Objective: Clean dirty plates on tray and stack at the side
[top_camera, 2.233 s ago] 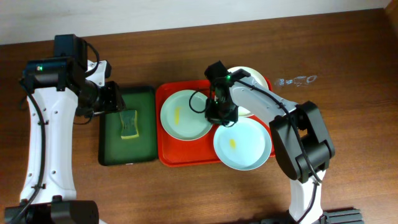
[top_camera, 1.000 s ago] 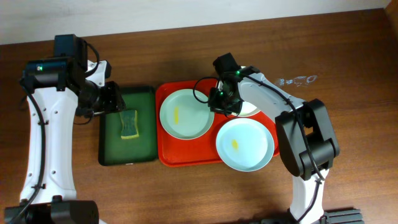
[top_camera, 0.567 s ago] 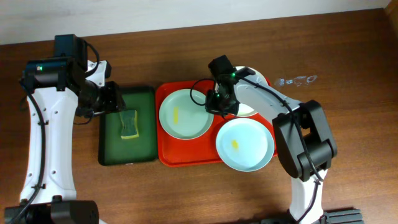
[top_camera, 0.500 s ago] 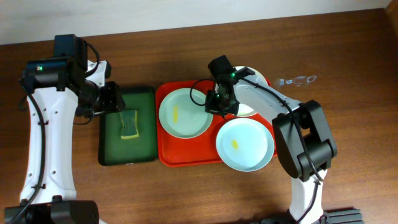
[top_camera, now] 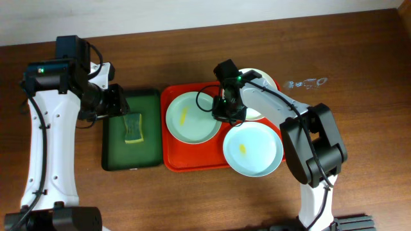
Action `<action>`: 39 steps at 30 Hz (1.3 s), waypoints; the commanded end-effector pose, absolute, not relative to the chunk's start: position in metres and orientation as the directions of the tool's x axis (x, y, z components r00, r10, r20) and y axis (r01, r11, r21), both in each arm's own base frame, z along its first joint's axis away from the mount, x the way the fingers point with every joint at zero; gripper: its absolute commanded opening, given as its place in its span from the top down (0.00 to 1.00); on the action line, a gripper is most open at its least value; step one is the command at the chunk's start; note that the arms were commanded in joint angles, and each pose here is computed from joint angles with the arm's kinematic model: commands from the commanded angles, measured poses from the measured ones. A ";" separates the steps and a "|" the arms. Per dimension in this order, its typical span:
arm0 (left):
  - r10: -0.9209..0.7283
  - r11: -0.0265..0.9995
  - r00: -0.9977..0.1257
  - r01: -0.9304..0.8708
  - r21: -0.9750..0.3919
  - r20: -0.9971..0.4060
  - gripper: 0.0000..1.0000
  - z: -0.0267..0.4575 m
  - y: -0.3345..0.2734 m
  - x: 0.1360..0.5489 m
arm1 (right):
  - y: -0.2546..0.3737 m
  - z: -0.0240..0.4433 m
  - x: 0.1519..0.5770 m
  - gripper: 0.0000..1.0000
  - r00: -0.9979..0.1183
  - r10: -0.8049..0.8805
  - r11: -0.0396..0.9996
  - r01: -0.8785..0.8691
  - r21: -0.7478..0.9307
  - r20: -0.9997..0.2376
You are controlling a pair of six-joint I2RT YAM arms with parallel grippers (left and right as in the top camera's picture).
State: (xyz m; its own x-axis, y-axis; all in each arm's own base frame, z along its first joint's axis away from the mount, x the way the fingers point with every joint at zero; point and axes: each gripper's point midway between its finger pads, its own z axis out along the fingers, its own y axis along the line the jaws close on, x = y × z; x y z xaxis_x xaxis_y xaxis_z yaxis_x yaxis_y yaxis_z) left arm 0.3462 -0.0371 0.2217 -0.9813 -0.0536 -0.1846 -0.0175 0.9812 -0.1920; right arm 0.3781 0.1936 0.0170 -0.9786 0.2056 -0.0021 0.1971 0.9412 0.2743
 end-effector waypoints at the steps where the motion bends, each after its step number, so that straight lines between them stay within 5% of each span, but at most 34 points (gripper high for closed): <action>1: -0.046 0.983 -0.981 -0.011 -0.184 -0.189 0.49 0.222 -0.037 0.349 | 0.195 0.015 0.379 0.96 -0.978 0.207 0.942 0.197 0.273 -0.007; 6: -0.046 0.989 -0.984 -0.020 -0.150 -0.173 0.58 0.217 -0.031 0.346 | 0.195 0.015 0.378 0.96 -0.988 0.152 0.951 0.141 0.274 -0.020; 28: -0.033 0.999 -0.991 -0.032 -0.012 -0.129 0.50 0.057 -0.038 0.375 | 0.193 0.015 0.376 0.96 -0.992 0.128 0.957 0.118 0.265 -0.019; 39: -0.039 0.998 -0.995 -0.044 0.050 -0.088 0.51 0.016 -0.029 0.384 | 0.194 0.015 0.376 0.96 -0.992 0.127 0.957 0.117 0.265 -0.020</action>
State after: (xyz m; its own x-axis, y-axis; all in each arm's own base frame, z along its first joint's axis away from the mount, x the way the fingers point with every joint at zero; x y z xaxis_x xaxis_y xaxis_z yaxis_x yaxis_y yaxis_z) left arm 0.3869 -0.0326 0.0300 -0.9925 -0.0281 -0.1192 -0.0312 0.9992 0.0244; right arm 0.3776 0.1936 0.0170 -0.9899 0.1408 -0.0188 0.1303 0.9531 0.2733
